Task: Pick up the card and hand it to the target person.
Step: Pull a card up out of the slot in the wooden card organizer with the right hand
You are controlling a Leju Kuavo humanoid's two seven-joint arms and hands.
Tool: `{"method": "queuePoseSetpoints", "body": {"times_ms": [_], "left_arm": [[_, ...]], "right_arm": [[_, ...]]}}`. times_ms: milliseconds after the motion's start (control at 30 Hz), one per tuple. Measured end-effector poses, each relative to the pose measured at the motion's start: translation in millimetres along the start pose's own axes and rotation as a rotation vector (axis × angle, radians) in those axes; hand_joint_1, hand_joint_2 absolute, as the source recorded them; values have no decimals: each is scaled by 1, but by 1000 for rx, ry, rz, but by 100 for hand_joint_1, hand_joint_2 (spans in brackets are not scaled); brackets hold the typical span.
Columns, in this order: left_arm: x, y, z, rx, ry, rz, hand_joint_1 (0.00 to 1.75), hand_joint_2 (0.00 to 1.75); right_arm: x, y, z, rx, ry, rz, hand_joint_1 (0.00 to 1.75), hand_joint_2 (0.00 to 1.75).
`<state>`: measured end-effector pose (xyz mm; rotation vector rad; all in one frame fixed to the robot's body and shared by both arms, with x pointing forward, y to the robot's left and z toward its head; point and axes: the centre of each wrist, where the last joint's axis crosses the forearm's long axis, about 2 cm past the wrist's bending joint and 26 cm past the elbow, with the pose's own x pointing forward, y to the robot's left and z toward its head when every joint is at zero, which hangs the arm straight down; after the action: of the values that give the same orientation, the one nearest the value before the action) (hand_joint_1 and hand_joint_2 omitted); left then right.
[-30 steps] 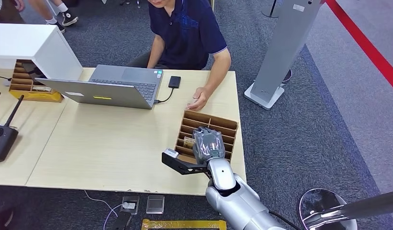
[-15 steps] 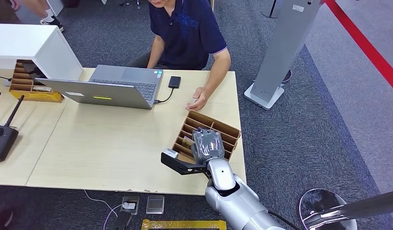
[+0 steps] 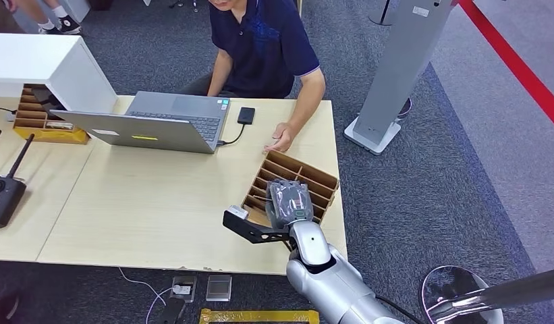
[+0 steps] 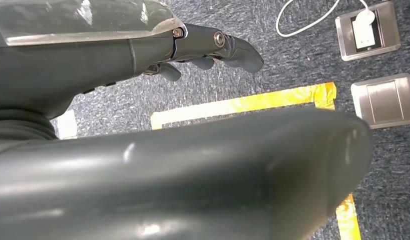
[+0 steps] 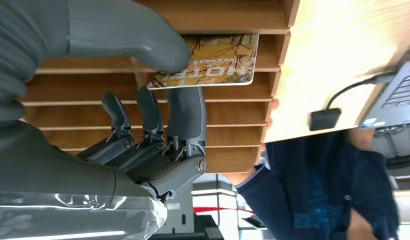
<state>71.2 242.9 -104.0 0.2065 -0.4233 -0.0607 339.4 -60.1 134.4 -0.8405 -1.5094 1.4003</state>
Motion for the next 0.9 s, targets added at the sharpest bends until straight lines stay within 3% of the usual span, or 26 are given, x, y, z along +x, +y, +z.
{"method": "queuePoseSetpoints", "body": {"times_ms": [567, 900], "left_arm": [[0, -1, 0, -1, 6, 3, 0, 0], [0, 2, -1, -4, 3, -5, 0, 0]], "right_arm": [[-3, -26, 4, -47, -5, -106, 144, 175], [-20, -70, 8, -148, -7, -277, 148, 175]]}}
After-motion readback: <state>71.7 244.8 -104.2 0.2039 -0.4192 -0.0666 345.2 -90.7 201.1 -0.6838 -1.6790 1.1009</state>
